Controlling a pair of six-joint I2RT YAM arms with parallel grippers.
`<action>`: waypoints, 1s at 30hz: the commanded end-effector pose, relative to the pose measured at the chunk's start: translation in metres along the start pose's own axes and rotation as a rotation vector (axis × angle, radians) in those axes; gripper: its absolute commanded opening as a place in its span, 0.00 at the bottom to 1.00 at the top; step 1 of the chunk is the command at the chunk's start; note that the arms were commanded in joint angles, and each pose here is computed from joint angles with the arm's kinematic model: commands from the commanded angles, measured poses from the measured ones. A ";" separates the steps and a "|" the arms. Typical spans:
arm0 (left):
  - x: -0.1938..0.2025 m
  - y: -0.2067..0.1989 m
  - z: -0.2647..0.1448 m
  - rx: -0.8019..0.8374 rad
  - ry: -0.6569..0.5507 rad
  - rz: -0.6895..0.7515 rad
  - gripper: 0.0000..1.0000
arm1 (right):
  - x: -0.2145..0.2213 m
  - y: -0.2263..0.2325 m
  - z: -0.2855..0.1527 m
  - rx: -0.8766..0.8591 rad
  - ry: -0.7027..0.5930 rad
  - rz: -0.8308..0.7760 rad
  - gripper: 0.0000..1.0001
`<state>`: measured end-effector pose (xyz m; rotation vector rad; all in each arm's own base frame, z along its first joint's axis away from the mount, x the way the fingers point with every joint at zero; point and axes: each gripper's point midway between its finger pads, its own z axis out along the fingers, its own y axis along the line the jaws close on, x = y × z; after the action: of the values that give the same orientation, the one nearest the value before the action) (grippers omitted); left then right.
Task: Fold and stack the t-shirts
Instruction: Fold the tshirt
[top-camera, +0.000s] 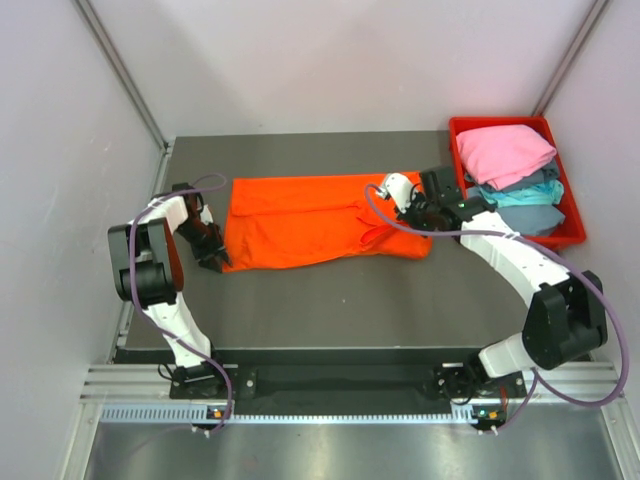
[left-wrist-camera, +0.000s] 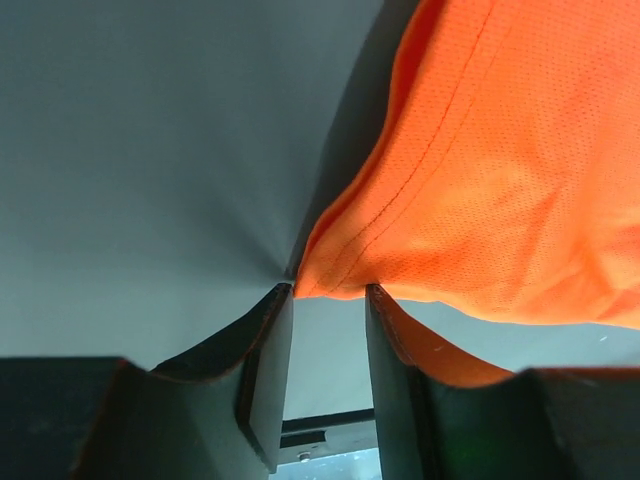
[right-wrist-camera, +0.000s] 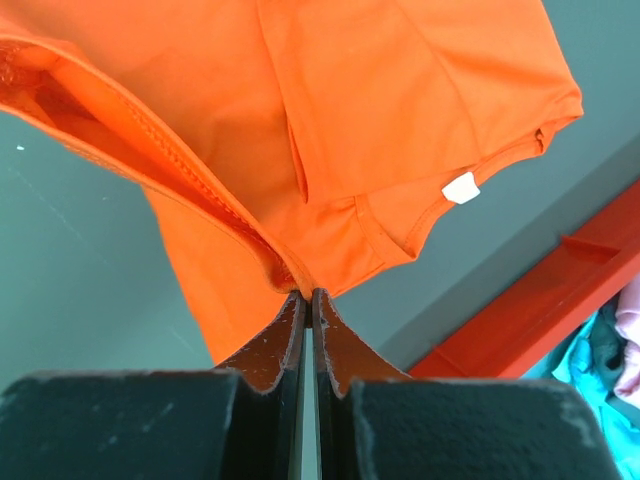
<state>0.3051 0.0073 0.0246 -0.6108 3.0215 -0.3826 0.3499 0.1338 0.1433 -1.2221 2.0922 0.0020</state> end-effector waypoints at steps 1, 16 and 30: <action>-0.009 0.004 0.000 -0.017 -0.030 -0.002 0.40 | -0.022 -0.021 -0.005 0.055 -0.065 0.016 0.00; -0.021 -0.005 -0.001 0.019 -0.060 0.014 0.04 | -0.024 -0.025 -0.002 0.068 -0.069 0.027 0.00; -0.055 -0.044 -0.077 0.136 -0.272 0.128 0.00 | -0.028 -0.064 -0.018 0.209 -0.075 0.059 0.00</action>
<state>0.3428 0.0057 0.0734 -0.5121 2.8439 -0.4414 0.3690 0.1184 0.1469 -1.1432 2.1090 -0.0722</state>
